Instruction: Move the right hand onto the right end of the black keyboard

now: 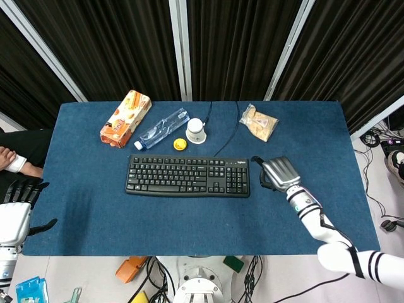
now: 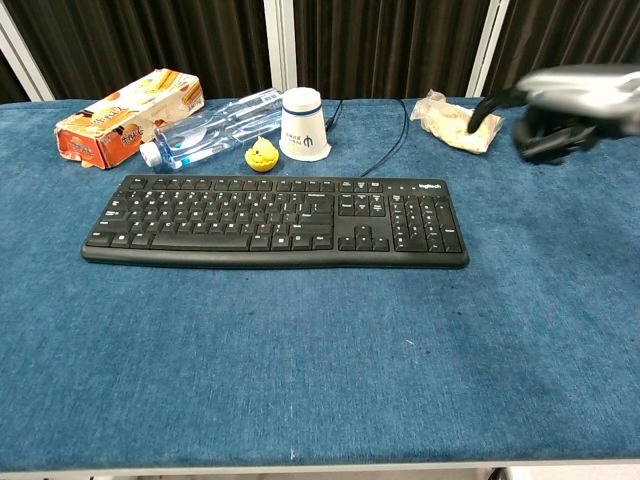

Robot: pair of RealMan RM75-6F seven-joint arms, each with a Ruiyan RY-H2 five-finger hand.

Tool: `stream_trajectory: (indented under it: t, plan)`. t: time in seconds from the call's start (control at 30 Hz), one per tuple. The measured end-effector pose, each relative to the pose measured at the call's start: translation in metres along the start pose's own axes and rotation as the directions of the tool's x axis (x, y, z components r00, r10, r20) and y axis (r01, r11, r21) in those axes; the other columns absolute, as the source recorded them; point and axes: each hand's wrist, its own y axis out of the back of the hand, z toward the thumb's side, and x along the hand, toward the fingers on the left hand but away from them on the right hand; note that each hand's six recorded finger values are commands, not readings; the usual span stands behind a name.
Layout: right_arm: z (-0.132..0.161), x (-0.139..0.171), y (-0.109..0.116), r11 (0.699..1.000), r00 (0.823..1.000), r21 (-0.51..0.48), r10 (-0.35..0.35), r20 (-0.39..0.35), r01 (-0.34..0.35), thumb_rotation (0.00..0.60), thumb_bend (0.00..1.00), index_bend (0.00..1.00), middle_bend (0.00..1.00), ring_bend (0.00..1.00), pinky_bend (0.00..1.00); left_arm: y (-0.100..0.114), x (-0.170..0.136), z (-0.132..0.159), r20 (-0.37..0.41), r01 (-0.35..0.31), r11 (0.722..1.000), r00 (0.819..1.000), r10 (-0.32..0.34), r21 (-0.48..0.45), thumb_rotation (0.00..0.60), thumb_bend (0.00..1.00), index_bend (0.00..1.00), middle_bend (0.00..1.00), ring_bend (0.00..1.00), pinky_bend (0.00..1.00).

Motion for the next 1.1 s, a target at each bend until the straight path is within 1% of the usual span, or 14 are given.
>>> stream_trajectory:
  t: [0.2,0.4,0.8,1.0,1.1]
  plan:
    - [0.011,-0.025,-0.015,0.997,0.998,0.032,0.065,0.013,-0.065,0.389,1.00,0.31,0.89,1.00,1.00,-0.001,0.000,-0.002,-0.007,0.006,1.000,1.000,-0.006,0.003,0.600,0.12,0.17,0.14,0.07,0.00]
    - [0.016,-0.035,-0.031,0.991,0.993,0.062,0.114,0.019,-0.115,0.390,1.00,0.31,0.89,1.00,1.00,-0.002,0.000,-0.003,-0.012,0.009,1.000,1.000,-0.009,0.004,0.600,0.12,0.17,0.14,0.07,0.00]
    - [0.025,-0.041,-0.044,0.986,0.989,0.077,0.146,0.010,-0.147,0.390,1.00,0.31,0.89,1.00,1.00,-0.006,0.000,-0.006,-0.018,0.015,1.000,1.000,-0.015,0.001,0.600,0.12,0.17,0.14,0.07,0.00]
    - [0.025,-0.043,-0.049,0.982,0.986,0.084,0.165,0.019,-0.166,0.388,1.00,0.30,0.89,1.00,1.00,-0.007,0.000,-0.008,-0.021,0.017,1.000,1.000,-0.017,0.000,0.600,0.12,0.17,0.14,0.07,0.00]
    - [0.025,-0.042,-0.048,0.982,0.986,0.087,0.164,0.022,-0.166,0.389,1.00,0.29,0.89,1.00,1.00,-0.007,0.000,-0.008,-0.023,0.017,1.000,1.000,-0.017,0.000,0.600,0.12,0.17,0.14,0.07,0.00]
